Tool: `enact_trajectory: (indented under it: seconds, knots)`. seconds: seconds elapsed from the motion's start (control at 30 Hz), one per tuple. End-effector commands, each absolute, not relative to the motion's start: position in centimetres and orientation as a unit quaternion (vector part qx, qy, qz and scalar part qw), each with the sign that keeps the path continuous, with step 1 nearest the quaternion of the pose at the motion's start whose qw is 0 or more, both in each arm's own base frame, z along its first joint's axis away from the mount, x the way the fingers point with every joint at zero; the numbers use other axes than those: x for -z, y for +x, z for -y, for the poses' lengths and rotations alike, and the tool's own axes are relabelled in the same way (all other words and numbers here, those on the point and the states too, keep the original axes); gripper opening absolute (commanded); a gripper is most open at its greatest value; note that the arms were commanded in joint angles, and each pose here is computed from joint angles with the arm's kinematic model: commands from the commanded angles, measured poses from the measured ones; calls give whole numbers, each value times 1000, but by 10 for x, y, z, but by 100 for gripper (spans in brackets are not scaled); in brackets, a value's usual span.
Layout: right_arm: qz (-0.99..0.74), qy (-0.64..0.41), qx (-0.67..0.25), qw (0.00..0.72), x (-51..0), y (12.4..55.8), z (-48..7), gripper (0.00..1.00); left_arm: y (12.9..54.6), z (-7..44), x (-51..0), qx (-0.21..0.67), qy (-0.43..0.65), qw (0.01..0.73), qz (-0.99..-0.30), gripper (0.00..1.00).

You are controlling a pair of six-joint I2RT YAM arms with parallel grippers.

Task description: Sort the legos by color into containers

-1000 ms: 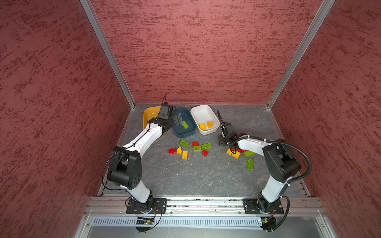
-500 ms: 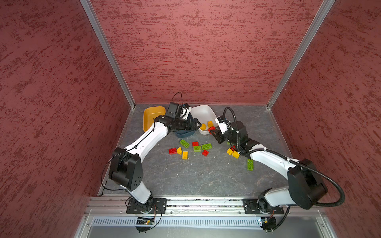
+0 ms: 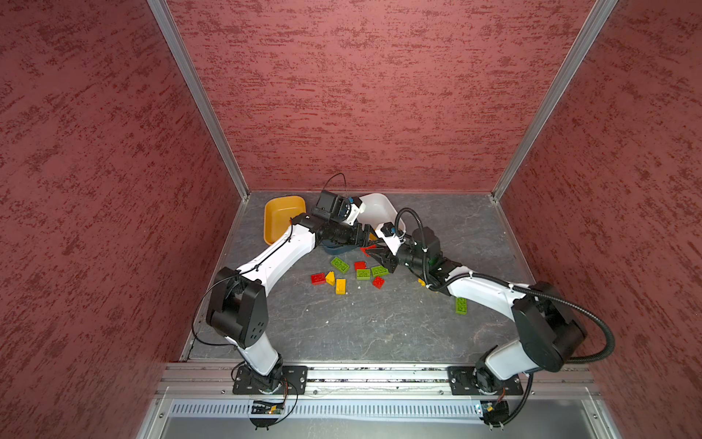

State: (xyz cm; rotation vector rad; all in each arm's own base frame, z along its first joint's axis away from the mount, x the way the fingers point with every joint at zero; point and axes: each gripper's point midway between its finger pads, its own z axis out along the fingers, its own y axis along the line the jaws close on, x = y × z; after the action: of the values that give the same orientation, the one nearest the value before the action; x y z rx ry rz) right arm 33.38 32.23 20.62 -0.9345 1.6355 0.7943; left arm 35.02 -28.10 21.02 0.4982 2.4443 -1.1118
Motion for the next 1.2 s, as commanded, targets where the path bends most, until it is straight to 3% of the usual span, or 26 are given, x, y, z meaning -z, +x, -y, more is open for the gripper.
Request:
enact_trajectory:
  seconds: [0.0,0.3,0.47,0.7,0.9,0.93,0.97,1.17]
  knots:
    - [-628,-406,-337,572,-244,337,-333,19,337,278,-204,404,195,177,-876,67]
    - [-626,-401,-312,592,-247,346,-333,18,318,271,-198,395,231,140,-878,49]
    - [-623,-397,-309,599,-249,347,-333,18,322,266,-204,412,223,143,-872,28]
    - [-627,-399,-309,594,-242,348,-334,23,341,254,-216,414,198,178,-870,19]
    - [-638,-398,-327,572,-234,345,-337,56,366,226,-219,367,156,225,-889,17]
    - [-642,-396,-330,567,-231,343,-337,72,373,217,-219,356,139,237,-893,17]
    - [-647,-395,-331,563,-228,342,-336,98,381,206,-217,342,119,248,-899,17]
    - [-676,-340,-304,578,-222,348,-315,99,425,128,-205,222,-23,312,-923,17]
